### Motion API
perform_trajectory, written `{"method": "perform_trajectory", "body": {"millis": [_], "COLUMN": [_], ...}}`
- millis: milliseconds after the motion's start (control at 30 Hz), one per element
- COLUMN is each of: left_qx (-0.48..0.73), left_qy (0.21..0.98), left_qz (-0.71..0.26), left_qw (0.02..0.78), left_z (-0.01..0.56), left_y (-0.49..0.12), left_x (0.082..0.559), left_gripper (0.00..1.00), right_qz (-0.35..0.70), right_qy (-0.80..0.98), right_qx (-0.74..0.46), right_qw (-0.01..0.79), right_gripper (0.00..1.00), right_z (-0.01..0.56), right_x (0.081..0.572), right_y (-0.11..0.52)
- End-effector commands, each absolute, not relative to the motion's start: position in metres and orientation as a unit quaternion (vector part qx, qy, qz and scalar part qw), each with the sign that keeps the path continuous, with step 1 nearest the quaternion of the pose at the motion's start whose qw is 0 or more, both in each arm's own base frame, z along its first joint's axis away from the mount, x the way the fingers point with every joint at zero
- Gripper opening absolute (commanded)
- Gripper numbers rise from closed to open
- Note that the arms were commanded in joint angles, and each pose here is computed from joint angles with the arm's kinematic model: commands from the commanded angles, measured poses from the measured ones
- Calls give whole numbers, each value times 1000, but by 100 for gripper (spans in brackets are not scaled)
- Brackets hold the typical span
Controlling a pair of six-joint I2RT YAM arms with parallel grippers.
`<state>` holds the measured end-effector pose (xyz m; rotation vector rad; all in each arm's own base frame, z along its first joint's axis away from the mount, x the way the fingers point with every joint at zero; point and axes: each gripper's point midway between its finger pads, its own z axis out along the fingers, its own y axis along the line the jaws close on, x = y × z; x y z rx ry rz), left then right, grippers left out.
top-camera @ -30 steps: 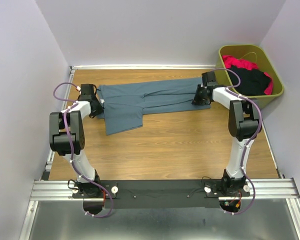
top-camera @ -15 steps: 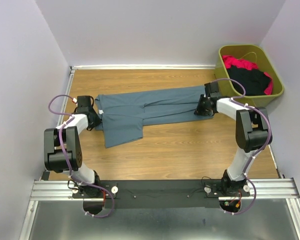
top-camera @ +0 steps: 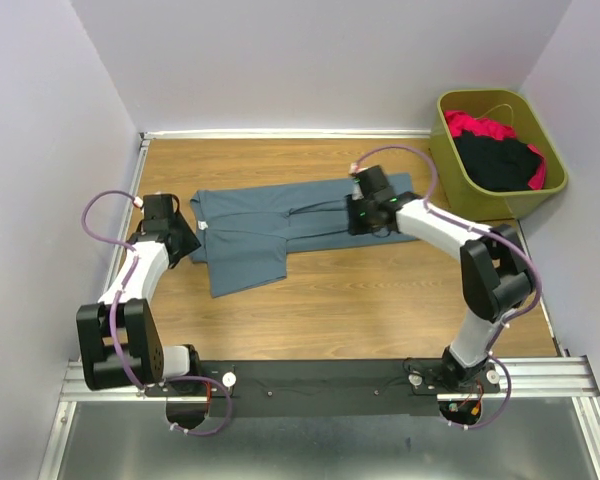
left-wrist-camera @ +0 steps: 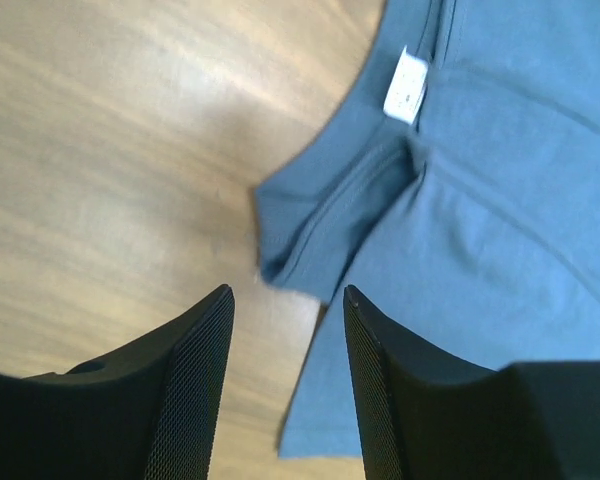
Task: Fold and stack the t-shirts
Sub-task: Fold the tshirt
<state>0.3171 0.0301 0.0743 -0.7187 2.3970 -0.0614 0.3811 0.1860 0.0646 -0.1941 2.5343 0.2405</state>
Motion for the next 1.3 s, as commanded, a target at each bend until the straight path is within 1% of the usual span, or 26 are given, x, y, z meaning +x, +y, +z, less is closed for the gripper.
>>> {"method": "perform_trajectory", "body": {"millis": [0, 67, 200, 300, 400, 600, 767, 867, 967, 1000, 1067, 1100, 1167, 1267], "left_qx": [-261, -257, -262, -259, -258, -259, -252, -242, -237, -240, -229, -229, -232, -238], "left_qy": [925, 927, 929, 933, 936, 940, 945, 950, 953, 953, 956, 957, 956, 956], "left_qz": [-54, -73, -78, -78, -85, -80, -76, -74, -73, -70, -67, -65, -58, -41], "left_qw": [271, 261, 247, 237, 226, 206, 193, 184, 175, 172, 168, 168, 170, 169], "left_z": [64, 61, 54, 51, 47, 38, 32, 28, 25, 24, 23, 23, 24, 24], "left_y": [14, 6, 1, -3, -7, -10, -14, -22, -29, -28, -37, -37, -36, -31], "left_x": [289, 282, 270, 266, 262, 257, 255, 252, 249, 247, 245, 245, 245, 242], "left_gripper": [57, 57, 57, 57, 57, 57, 57, 57, 57, 57, 57, 57, 57, 57], "right_qz": [121, 155, 191, 208, 214, 205, 175, 151, 132, 130, 129, 129, 133, 140], "right_qy": [910, 891, 859, 841, 830, 825, 833, 839, 843, 844, 844, 844, 843, 841], "right_qx": [-244, -306, -376, -401, -422, -444, -448, -447, -447, -447, -448, -448, -448, -448], "right_qw": [311, 298, 290, 298, 294, 282, 274, 272, 270, 267, 264, 264, 265, 269], "right_gripper": [44, 45, 46, 51, 51, 51, 51, 48, 40, 33, 25, 15, 5, 3], "right_z": [82, 73, 70, 75, 67, 45, 25, 14, 5, 2, -1, -1, 1, 7], "right_x": [349, 326, 299, 294, 285, 275, 272, 272, 271, 270, 269, 269, 268, 268], "right_y": [266, 308, 364, 393, 414, 428, 421, 413, 406, 405, 403, 403, 405, 407]}}
